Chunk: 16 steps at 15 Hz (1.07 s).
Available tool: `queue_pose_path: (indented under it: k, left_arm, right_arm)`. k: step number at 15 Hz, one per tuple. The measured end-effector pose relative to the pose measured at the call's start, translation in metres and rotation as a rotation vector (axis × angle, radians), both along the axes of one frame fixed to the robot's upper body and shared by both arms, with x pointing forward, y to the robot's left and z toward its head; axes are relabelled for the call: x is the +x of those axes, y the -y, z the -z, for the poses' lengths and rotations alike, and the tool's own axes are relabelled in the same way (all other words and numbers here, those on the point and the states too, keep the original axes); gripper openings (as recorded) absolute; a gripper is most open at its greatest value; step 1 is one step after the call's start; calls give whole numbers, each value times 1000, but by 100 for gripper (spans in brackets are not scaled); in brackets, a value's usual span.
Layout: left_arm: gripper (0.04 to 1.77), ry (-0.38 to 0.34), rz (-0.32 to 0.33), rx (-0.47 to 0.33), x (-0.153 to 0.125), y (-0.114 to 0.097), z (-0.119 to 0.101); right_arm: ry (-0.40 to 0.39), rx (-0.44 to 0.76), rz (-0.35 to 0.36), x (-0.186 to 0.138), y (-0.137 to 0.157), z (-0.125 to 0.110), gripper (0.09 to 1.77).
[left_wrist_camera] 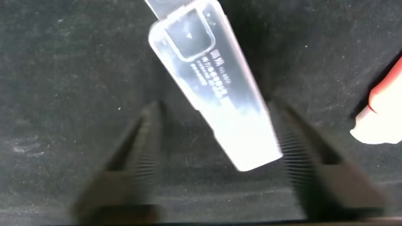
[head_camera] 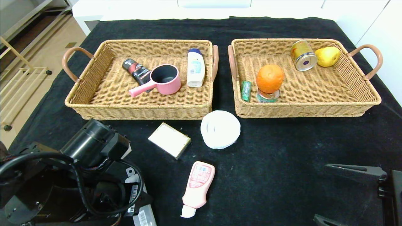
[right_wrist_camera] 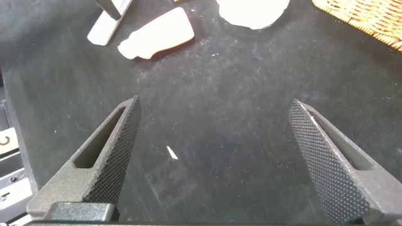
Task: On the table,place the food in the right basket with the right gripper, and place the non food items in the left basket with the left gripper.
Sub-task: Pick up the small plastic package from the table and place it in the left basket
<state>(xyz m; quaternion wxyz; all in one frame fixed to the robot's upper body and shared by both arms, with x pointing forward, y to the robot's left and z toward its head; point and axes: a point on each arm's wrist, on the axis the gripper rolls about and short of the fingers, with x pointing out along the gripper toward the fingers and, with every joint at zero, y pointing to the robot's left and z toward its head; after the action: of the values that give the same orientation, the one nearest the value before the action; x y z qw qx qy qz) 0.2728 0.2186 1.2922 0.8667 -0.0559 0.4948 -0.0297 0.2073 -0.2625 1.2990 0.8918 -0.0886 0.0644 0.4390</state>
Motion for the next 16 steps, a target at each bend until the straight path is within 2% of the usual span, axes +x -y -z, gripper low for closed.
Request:
queue_pose_path:
  k: [4, 5, 16]
  left_arm:
    - [71, -12, 3, 8, 3, 2, 3]
    - [66, -13, 4, 10, 3, 3, 4]
    - [66, -17, -1, 8, 2, 1, 5]
  right_arm:
    - [-4, -2, 0, 1, 0, 1, 171]
    - [-6, -3, 0, 1, 0, 1, 171]
    - [-17, -10, -13, -1, -2, 4, 171]
